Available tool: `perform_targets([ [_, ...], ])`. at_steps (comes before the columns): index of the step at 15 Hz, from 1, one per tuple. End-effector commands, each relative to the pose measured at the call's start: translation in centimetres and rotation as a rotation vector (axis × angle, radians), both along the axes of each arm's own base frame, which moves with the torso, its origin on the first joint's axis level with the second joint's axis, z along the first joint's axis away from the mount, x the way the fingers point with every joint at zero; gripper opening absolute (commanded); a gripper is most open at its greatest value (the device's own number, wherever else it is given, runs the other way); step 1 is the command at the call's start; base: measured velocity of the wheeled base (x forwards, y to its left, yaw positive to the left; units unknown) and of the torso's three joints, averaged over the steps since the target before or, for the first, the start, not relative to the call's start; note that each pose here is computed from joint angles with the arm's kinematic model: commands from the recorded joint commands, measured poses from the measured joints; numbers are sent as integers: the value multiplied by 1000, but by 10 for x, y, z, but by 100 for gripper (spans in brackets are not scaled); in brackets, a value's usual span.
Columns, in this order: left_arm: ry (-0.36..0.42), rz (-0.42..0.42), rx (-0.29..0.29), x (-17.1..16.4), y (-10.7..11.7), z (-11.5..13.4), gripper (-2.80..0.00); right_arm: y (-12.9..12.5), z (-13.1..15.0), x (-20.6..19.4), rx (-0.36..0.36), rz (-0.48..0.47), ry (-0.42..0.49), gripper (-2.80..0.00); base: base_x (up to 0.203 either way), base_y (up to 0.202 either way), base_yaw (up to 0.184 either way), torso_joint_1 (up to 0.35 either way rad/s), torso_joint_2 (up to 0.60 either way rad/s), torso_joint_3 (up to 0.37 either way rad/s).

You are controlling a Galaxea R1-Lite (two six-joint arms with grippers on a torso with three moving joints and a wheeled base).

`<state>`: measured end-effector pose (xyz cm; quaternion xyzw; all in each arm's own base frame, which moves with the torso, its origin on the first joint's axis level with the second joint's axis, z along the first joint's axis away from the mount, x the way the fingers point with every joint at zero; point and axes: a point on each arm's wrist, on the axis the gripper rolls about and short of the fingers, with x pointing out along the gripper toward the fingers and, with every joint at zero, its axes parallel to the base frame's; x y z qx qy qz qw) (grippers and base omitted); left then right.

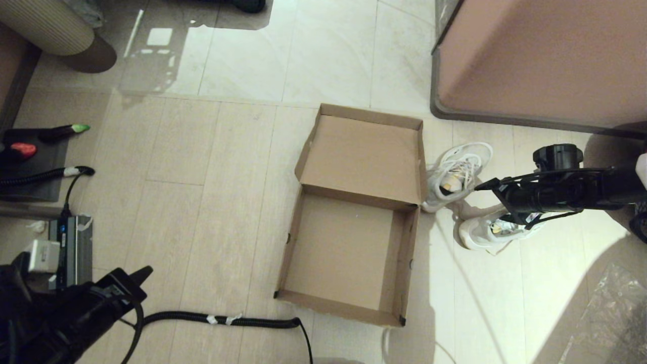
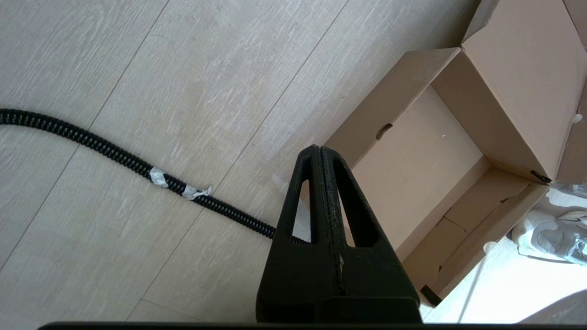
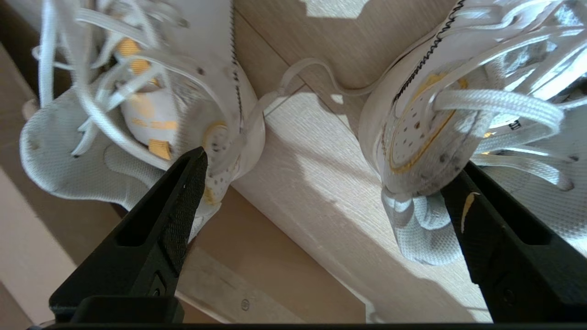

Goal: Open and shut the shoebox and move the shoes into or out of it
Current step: Put the shoes into the shoe box

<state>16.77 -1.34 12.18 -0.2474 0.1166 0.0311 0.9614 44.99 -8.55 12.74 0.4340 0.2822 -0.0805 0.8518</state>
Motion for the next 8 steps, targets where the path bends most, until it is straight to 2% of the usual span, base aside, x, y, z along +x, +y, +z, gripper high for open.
perform_targets([
  [1, -2, 1, -3, 1, 0, 0, -280, 0, 4, -1, 3, -1, -10, 0, 0, 0, 0, 0, 0, 0],
  [8, 4, 0, -3, 2, 0, -1, -280, 1, 14, -3, 29, -7, -31, 0, 0, 0, 0, 0, 0, 0],
])
